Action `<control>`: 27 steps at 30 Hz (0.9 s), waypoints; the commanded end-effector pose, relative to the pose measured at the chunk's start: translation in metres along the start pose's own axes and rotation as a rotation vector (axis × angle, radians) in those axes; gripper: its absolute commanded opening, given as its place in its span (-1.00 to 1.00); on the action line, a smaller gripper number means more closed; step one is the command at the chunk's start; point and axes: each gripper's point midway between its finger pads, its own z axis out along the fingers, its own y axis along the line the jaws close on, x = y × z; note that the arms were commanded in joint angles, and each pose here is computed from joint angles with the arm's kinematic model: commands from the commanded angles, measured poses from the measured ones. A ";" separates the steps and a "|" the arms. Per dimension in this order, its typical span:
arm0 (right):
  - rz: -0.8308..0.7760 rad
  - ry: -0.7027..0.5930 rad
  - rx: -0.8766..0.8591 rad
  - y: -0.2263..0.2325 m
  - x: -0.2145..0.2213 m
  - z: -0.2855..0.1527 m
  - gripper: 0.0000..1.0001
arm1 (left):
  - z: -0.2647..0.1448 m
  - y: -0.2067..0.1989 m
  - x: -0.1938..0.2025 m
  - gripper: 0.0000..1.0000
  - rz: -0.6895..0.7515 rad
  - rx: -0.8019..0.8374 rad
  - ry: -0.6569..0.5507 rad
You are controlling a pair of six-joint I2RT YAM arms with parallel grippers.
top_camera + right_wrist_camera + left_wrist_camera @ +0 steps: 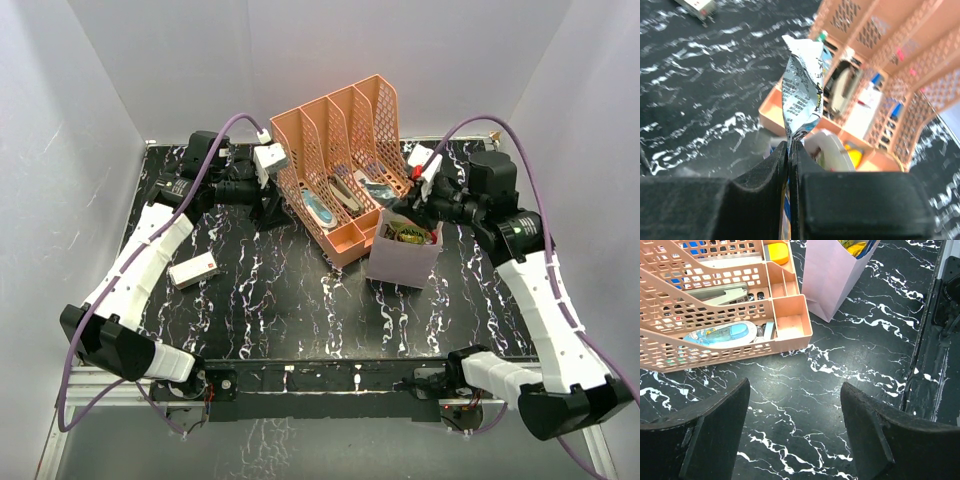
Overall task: Place the snacks into the paper bag
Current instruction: Place the snack in the paper bag.
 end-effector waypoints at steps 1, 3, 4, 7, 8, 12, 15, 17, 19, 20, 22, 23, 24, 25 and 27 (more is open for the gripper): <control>-0.098 0.150 0.193 -0.022 0.014 -0.036 -0.84 | -0.003 -0.002 0.003 0.43 0.020 0.004 0.007; -0.114 0.204 0.237 -0.027 0.022 -0.045 -0.84 | -0.002 -0.001 0.004 0.43 0.019 0.006 0.008; -0.122 0.229 0.245 -0.029 0.025 -0.048 -0.84 | -0.001 -0.002 0.004 0.44 0.018 0.009 0.009; -0.134 0.303 0.239 -0.030 0.038 -0.051 -0.84 | 0.000 -0.001 0.006 0.44 0.018 0.006 0.014; -0.137 0.323 0.236 -0.032 0.042 -0.051 -0.84 | -0.001 0.000 0.006 0.44 0.019 0.003 0.014; -0.148 0.414 0.224 -0.040 0.058 -0.049 -0.84 | -0.002 0.000 0.007 0.44 0.021 -0.001 0.016; -0.173 0.456 0.203 -0.045 0.065 -0.046 -0.84 | -0.002 -0.001 0.008 0.44 0.021 0.000 0.018; -0.180 0.477 0.178 -0.045 0.068 -0.044 -0.84 | -0.002 0.000 0.008 0.45 0.022 -0.001 0.020; -0.184 0.505 0.147 -0.044 0.073 -0.043 -0.84 | -0.002 0.000 0.008 0.45 0.023 0.000 0.021; -0.190 0.517 0.133 -0.044 0.075 -0.042 -0.84 | -0.002 0.000 0.008 0.45 0.023 -0.002 0.023; -0.199 0.535 0.111 -0.045 0.078 -0.041 -0.84 | -0.002 0.000 0.009 0.45 0.025 -0.001 0.024; -0.203 0.540 0.103 -0.046 0.080 -0.039 -0.84 | -0.001 0.000 0.009 0.45 0.025 0.000 0.024; -0.207 0.545 0.091 -0.046 0.081 -0.038 -0.84 | -0.001 0.000 0.010 0.45 0.024 0.000 0.027; -0.213 0.550 0.077 -0.046 0.082 -0.037 -0.84 | -0.001 0.000 0.010 0.45 0.025 0.000 0.026; -0.221 0.561 0.057 -0.047 0.085 -0.034 -0.84 | -0.002 -0.001 0.009 0.45 0.028 0.000 0.026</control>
